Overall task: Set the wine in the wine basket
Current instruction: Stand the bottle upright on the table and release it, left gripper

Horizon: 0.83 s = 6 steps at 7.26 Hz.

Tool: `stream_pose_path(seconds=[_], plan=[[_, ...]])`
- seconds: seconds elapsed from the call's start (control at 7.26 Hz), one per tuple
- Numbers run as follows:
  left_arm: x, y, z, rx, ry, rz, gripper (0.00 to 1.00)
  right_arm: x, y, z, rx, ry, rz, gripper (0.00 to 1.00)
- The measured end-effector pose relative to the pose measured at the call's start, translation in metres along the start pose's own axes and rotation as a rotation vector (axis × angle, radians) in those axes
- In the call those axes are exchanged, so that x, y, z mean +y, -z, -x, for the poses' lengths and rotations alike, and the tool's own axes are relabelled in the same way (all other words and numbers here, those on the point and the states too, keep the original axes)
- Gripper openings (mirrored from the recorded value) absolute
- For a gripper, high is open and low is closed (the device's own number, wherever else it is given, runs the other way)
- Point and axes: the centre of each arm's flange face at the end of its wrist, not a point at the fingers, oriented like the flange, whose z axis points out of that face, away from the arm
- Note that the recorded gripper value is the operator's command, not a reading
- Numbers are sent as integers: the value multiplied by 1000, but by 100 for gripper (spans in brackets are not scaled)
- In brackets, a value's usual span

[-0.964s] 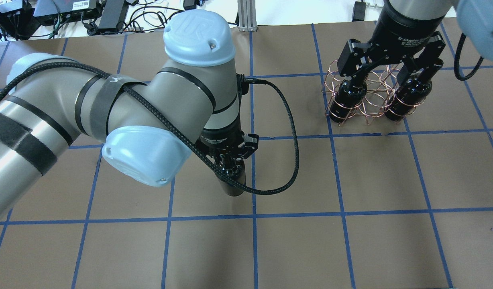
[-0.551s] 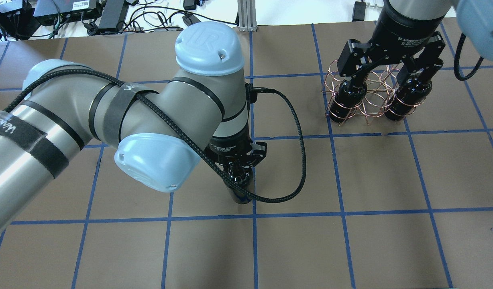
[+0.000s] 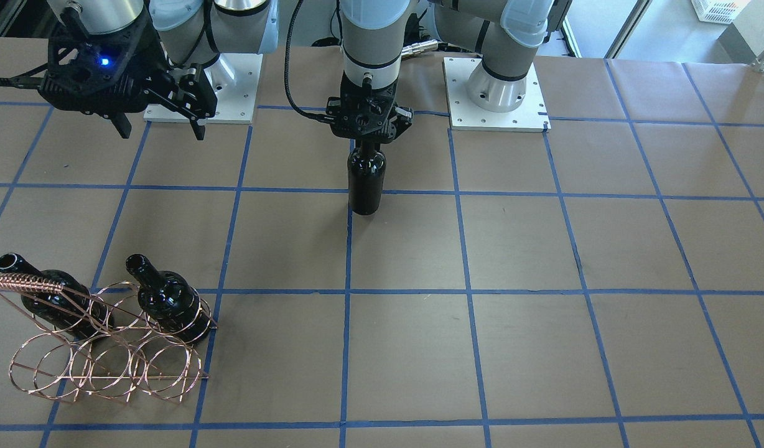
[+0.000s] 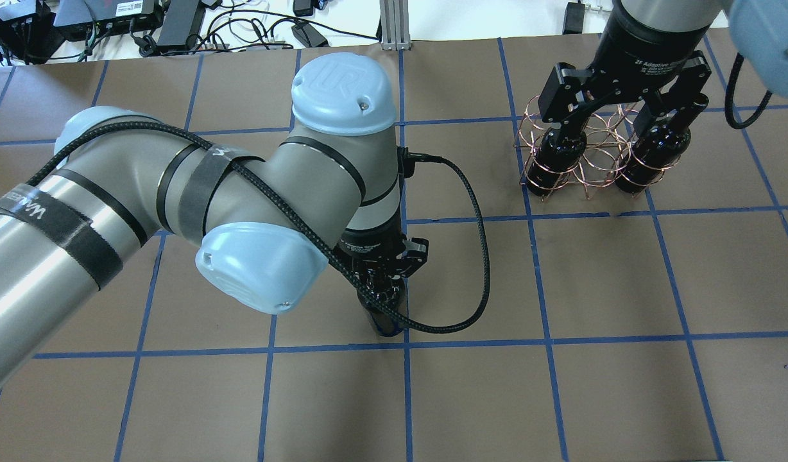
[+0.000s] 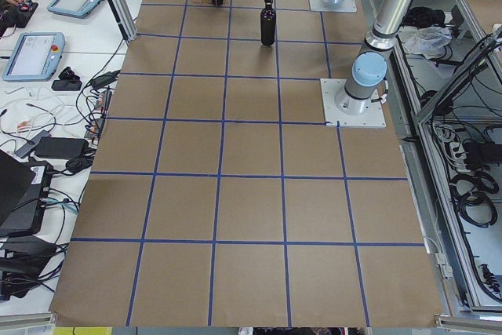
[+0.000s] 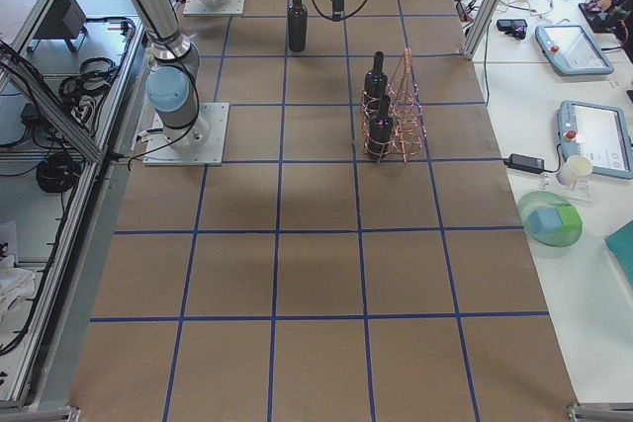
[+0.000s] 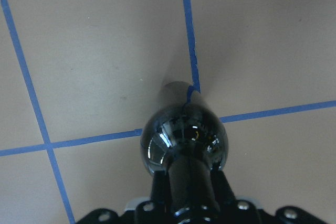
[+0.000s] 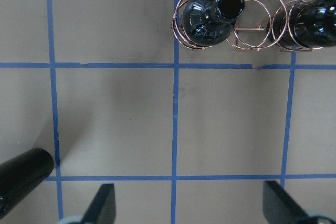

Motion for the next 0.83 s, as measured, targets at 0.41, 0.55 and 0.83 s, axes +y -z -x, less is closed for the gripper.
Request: stream_pose_path(seconds=[0.41,0.55,0.83], plan=[[-6,-6,-2,5,-1,-7,0,0,0,0,0,0,0,100],[-6,-7,-1,3,-2,-7,0,0,0,0,-1,-1,0,100],[-7,-8,-1,-3,-6,-6,0,0,0,0,-1,-2,0,100]])
